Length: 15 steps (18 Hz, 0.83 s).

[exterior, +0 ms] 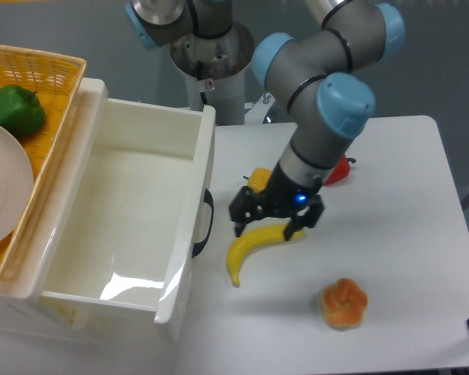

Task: Slide open the top white drawer

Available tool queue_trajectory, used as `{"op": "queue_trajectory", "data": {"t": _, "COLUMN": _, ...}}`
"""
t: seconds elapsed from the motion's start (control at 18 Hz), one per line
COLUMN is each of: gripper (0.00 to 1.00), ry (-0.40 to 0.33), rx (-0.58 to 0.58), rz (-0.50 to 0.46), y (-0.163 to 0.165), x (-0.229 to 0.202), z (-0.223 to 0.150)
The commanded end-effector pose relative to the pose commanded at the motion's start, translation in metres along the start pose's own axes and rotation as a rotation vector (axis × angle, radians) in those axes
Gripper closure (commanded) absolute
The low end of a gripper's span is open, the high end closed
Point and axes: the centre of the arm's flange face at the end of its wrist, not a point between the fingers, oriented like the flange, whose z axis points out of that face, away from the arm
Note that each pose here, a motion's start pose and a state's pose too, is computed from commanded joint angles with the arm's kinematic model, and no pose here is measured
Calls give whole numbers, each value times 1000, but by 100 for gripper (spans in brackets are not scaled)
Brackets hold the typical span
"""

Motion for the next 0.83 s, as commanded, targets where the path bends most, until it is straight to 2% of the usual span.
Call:
{"op": "queue_trajectory", "data": {"t": 0.11, "gripper": 0, "ry": -121, "rx": -57, "rz": 83, "y": 6, "x": -19, "z": 0}}
{"op": "queue_trajectory", "data": {"t": 0.22, "gripper": 0, "ry": -198, "rx": -126, "rz": 201, "y": 12, "x": -36, "z": 3}}
{"op": "queue_trajectory", "data": {"t": 0.39, "gripper": 0, "ry": -209, "rx": -192, "rz": 374, "y": 19, "x": -63, "z": 12}}
{"op": "queue_trajectory", "data": {"t": 0.56, "gripper": 0, "ry": -184, "rx": -229, "rz": 455, "y": 27, "x": -100, "z": 25}}
{"op": "queue_trajectory", "data": {"t": 0.72, "gripper": 0, "ry": -181, "rx": -304, "rz": 611, "y": 28, "x": -120, "z": 42}}
{"op": "queue_trajectory", "data": {"t": 0.83, "gripper": 0, "ry": -174, "rx": -329, "rz": 672, "y": 26, "x": -135, "z": 51}}
